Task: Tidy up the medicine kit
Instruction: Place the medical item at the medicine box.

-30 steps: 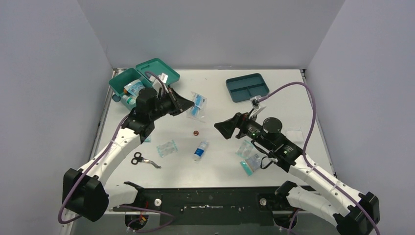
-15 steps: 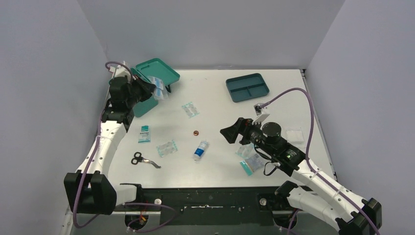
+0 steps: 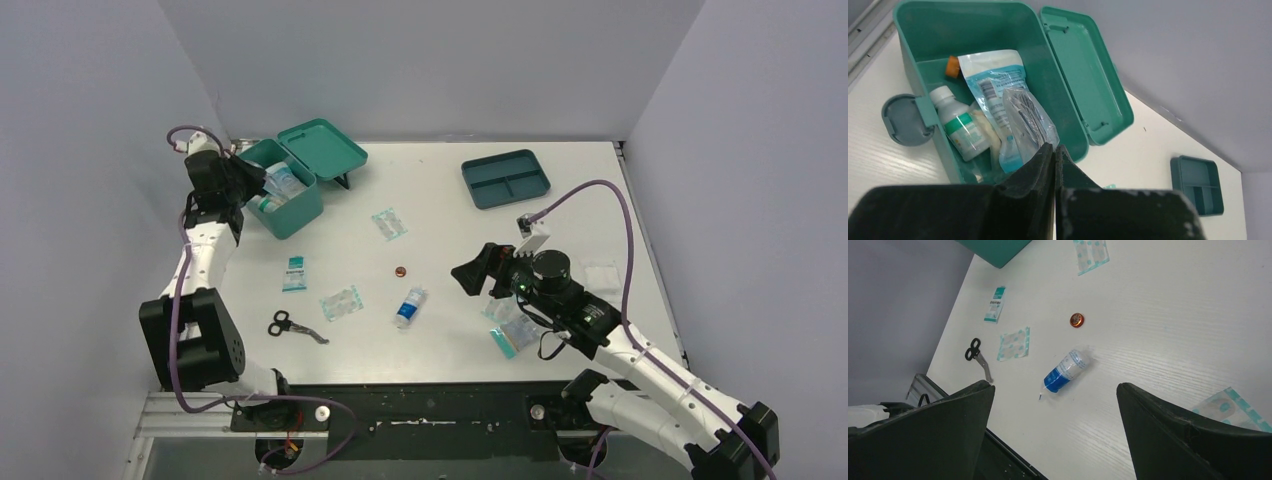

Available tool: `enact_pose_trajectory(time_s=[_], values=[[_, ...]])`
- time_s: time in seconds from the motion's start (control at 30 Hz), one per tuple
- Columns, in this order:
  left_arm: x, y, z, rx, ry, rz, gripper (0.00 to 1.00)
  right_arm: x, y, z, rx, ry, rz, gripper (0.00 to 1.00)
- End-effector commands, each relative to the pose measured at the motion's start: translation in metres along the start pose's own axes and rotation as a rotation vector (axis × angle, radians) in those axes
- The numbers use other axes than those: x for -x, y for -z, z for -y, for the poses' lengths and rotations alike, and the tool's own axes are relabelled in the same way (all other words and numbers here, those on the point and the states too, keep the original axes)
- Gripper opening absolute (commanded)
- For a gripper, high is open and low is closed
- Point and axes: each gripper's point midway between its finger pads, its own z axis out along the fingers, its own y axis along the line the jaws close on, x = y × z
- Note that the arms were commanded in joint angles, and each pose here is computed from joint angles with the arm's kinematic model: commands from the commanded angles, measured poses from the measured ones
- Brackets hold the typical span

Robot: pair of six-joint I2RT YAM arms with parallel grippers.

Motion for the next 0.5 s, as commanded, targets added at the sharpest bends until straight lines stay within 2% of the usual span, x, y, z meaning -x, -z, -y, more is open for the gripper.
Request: enact_pose_trajectory(time_s=[0.0,0.47], values=[[0.049,-0.015,0.013,-0.076,-0.014,0.129,0.0,0.023,0.002,-0.009,0.002,0.02,0.063,1.0],[0.026,-0.068,-0.002,-0.119,0.033,0.056,0.0,0.025,-0.003,-0.009,-0.015,0.014,0.05,1.0]])
